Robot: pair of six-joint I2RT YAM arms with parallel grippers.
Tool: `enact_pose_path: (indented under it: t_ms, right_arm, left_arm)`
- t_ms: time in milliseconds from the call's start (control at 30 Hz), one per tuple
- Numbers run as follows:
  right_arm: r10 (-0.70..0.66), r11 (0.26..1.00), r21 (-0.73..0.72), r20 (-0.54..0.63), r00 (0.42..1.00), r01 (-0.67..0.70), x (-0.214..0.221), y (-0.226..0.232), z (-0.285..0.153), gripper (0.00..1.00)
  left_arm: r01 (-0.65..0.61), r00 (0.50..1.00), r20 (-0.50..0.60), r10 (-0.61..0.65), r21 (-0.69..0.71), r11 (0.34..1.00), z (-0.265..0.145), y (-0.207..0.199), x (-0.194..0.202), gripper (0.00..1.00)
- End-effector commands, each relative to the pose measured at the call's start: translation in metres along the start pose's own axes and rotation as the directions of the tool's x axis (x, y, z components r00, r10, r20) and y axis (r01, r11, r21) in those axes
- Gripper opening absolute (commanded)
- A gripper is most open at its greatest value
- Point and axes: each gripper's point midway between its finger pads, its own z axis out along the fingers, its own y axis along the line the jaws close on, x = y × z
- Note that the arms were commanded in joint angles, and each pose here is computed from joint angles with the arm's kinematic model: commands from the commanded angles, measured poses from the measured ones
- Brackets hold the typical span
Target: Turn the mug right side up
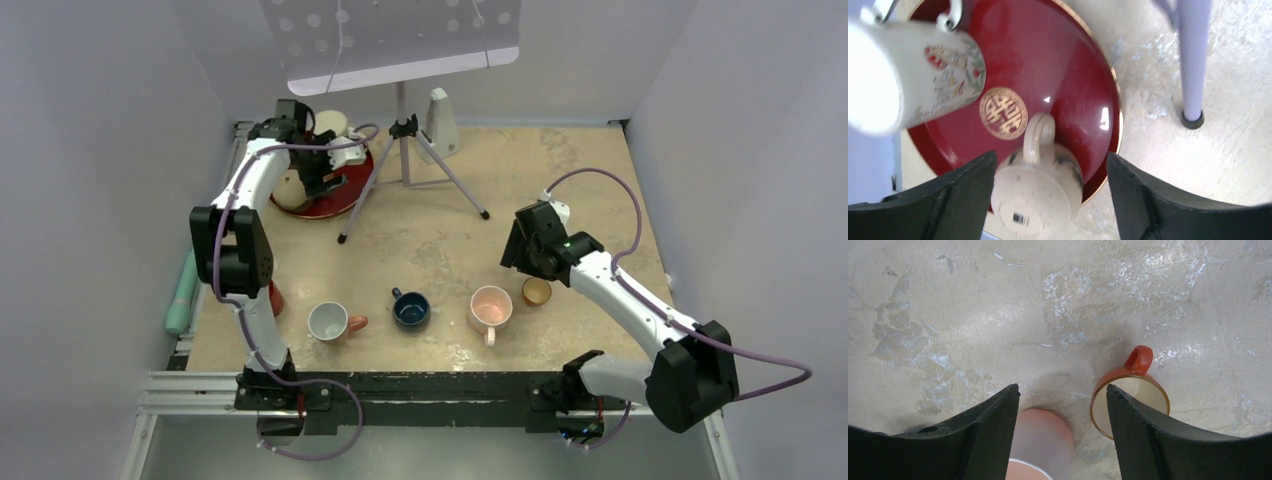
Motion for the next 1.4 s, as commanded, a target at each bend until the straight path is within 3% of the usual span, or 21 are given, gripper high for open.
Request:
enact_pose_path:
  t_ms: [0,133,333,400,467,533,567,733,900,1000,1067,1233,1367]
  right_arm:
    - [0.008,0.999,-0.048,0.042,0.999,-0.006,-0.014,0.008,-0.011,0.67]
    - [0.005,0.999,-0.044,0.045,0.999,-0.003,-0.015,0.007,-0.014,0.67]
    - [0.012,0.999,-0.052,0.049,0.999,-0.009,-0.015,0.006,-0.016,0.67]
    - [0.004,0.999,-0.050,0.047,0.999,-0.002,-0.015,0.007,-0.016,0.67]
    - [0.001,0.999,-0.051,0.048,0.999,0.002,-0.017,0.008,-0.016,0.67]
    - [-0.002,0.999,-0.052,0.050,0.999,0.005,-0.018,0.008,-0.017,0.66]
    - [-0.001,0.998,-0.056,0.051,0.999,0.003,-0.019,0.009,-0.018,0.67]
    - [0.003,0.997,-0.071,0.074,0.997,0.002,-0.030,0.015,-0.027,0.66]
    - [-0.027,0.989,-0.143,0.121,0.992,0.045,-0.049,0.031,-0.044,0.67]
    - [-0.059,0.965,-0.242,0.160,0.985,0.097,-0.061,0.052,-0.061,0.80]
    - [-0.065,0.932,-0.338,0.206,0.976,0.133,-0.070,0.073,-0.080,0.98]
    - [-0.066,0.769,-0.592,0.303,0.951,0.241,-0.081,0.153,-0.136,0.99]
    - [-0.084,0.498,-0.801,0.336,0.938,0.331,-0.063,0.241,-0.192,0.99]
  left_arm:
    - [-0.149,0.986,-0.078,0.150,0.023,0.989,0.017,0.017,0.005,0.77]
    - [-0.166,0.968,-0.174,0.182,0.107,0.980,0.031,0.020,0.025,0.76]
    - [-0.169,0.952,-0.223,0.209,0.188,0.968,0.051,0.009,0.046,0.76]
    - [-0.154,0.941,-0.271,0.201,0.186,0.970,0.058,0.011,0.057,0.69]
    - [-0.141,0.926,-0.321,0.199,0.195,0.971,0.060,0.011,0.068,0.45]
    - [-0.123,0.929,-0.326,0.177,0.180,0.976,0.056,0.012,0.066,0.04]
    - [-0.112,0.936,-0.316,0.157,0.156,0.981,0.052,0.015,0.061,0.00]
    - [-0.017,0.973,-0.227,0.028,0.047,0.999,0.015,0.023,0.032,0.00]
    - [0.180,0.973,-0.135,-0.185,-0.047,0.983,-0.028,0.026,0.017,0.00]
    - [0.335,0.941,-0.045,-0.337,-0.043,0.941,-0.058,0.017,0.013,0.00]
    - [0.422,0.907,0.018,-0.421,-0.033,0.906,-0.078,0.010,0.006,0.00]
    - [0.585,0.797,0.134,-0.589,0.074,0.808,-0.134,-0.024,-0.030,0.00]
    - [0.631,0.686,0.238,-0.687,0.274,0.726,-0.175,-0.065,-0.081,0.00]
